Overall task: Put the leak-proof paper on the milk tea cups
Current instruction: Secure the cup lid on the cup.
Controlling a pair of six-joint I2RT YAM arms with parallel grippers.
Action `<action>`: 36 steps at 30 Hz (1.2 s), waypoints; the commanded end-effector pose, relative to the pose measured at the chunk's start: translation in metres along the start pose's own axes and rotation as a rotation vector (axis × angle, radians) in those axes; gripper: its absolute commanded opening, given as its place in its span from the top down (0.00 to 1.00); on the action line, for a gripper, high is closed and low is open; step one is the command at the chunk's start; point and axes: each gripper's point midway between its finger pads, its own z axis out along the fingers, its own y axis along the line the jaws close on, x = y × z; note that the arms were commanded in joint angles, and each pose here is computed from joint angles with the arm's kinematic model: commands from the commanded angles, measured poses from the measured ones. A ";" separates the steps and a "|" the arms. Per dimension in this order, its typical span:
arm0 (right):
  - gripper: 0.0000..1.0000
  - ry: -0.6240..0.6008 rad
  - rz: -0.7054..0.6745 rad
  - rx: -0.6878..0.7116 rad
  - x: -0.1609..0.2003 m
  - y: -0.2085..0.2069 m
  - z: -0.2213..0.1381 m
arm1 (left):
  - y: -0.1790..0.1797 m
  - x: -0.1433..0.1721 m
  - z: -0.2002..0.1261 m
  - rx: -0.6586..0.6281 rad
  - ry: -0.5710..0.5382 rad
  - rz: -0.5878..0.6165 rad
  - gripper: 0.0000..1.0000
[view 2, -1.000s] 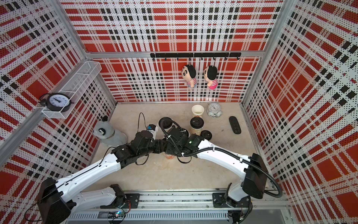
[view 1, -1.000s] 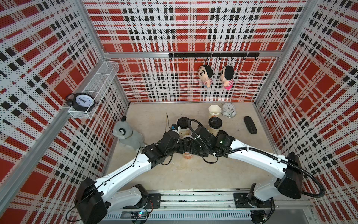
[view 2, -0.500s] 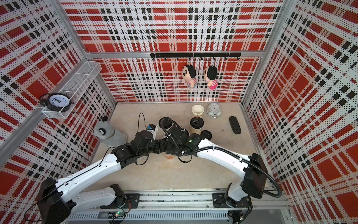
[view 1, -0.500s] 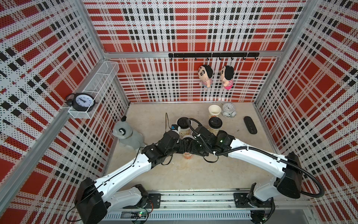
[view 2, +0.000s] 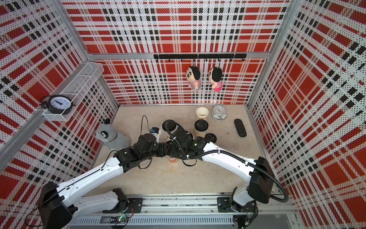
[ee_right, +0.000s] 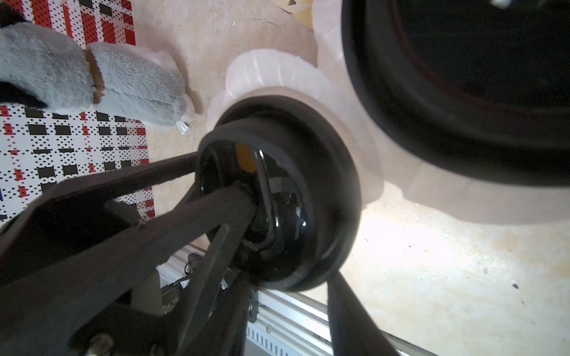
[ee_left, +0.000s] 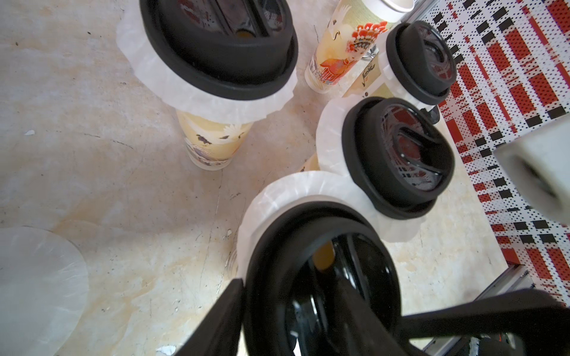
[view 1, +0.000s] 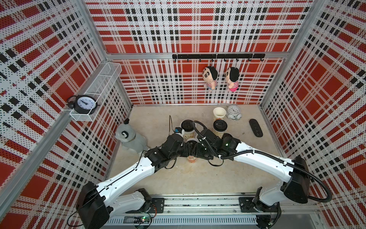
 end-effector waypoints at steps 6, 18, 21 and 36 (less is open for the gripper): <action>0.57 0.272 0.009 0.526 0.077 -0.149 0.034 | 0.040 0.077 0.008 -0.140 0.274 0.040 0.51; 0.56 0.157 -0.003 0.434 0.048 -0.116 0.021 | 0.041 0.078 0.009 -0.149 0.274 0.040 0.51; 0.52 0.076 -0.042 0.375 0.022 -0.086 0.011 | 0.042 0.077 0.009 -0.155 0.272 0.038 0.50; 0.44 -0.227 -0.175 0.181 -0.063 0.014 -0.063 | 0.028 0.048 0.009 -0.131 0.221 0.049 0.50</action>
